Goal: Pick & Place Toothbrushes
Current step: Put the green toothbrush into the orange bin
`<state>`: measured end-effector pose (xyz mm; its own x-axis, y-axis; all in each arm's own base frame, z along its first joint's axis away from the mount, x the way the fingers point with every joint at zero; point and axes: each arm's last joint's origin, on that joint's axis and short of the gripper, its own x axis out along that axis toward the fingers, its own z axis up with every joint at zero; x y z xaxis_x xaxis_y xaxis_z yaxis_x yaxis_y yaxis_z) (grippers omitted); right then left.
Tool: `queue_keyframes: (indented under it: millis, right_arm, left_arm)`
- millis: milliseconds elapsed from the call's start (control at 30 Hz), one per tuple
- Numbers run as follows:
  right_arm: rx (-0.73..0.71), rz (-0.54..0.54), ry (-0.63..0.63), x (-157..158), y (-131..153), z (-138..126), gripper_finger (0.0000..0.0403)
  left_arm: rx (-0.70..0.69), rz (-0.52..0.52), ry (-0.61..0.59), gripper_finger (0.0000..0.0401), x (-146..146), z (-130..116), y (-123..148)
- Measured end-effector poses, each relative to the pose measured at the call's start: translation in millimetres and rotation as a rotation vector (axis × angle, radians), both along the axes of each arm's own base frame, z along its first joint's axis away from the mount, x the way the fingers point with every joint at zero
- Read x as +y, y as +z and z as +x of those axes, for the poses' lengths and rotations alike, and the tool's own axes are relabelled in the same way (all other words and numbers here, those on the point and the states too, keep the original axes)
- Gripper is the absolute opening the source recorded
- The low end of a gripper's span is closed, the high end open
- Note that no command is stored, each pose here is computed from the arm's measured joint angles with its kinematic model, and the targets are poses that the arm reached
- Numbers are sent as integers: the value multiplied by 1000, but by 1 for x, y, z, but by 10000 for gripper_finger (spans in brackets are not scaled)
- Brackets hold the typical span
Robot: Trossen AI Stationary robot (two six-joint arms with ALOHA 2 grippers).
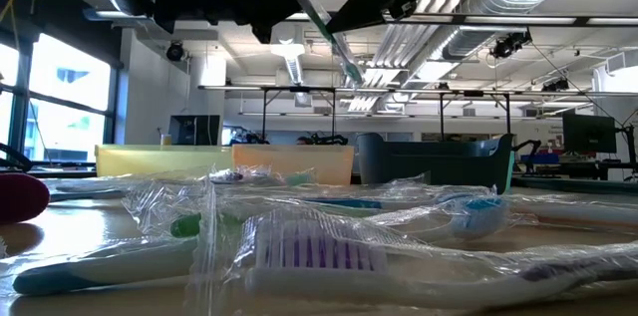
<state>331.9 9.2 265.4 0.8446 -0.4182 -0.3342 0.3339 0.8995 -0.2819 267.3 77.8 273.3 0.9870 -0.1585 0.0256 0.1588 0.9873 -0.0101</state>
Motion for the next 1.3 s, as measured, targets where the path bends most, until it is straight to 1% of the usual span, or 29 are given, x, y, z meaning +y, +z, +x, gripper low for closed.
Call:
queue_keyframes:
  millis: [200, 400, 733, 833, 933, 1200, 1300]
  right_arm:
    - [0, 0, 0, 0, 0, 0, 4]
    - [0, 2, 3, 0, 0, 0, 4]
    - [0, 3, 2, 0, 0, 0, 4]
    - [0, 3, 2, 0, 0, 0, 11]
    - [0, 3, 9, 3, 0, 0, 32]
    - [-3, 6, 27, 11, 0, -1, 145]
    - [-15, 35, 31, 16, 8, -8, 171]
  left_arm:
    - [-13, -2, 2, 57, 0, 0, 1]
    - [-12, -2, 4, 27, 0, 0, 1]
    - [-11, -3, 4, 24, 0, 0, 1]
    - [-11, -3, 7, 24, 0, 0, 1]
    - [-11, -3, 6, 24, 0, 0, 1]
    - [-11, -3, 8, 24, 0, 0, 1]
    - [-8, -4, 9, 24, 0, 0, 1]
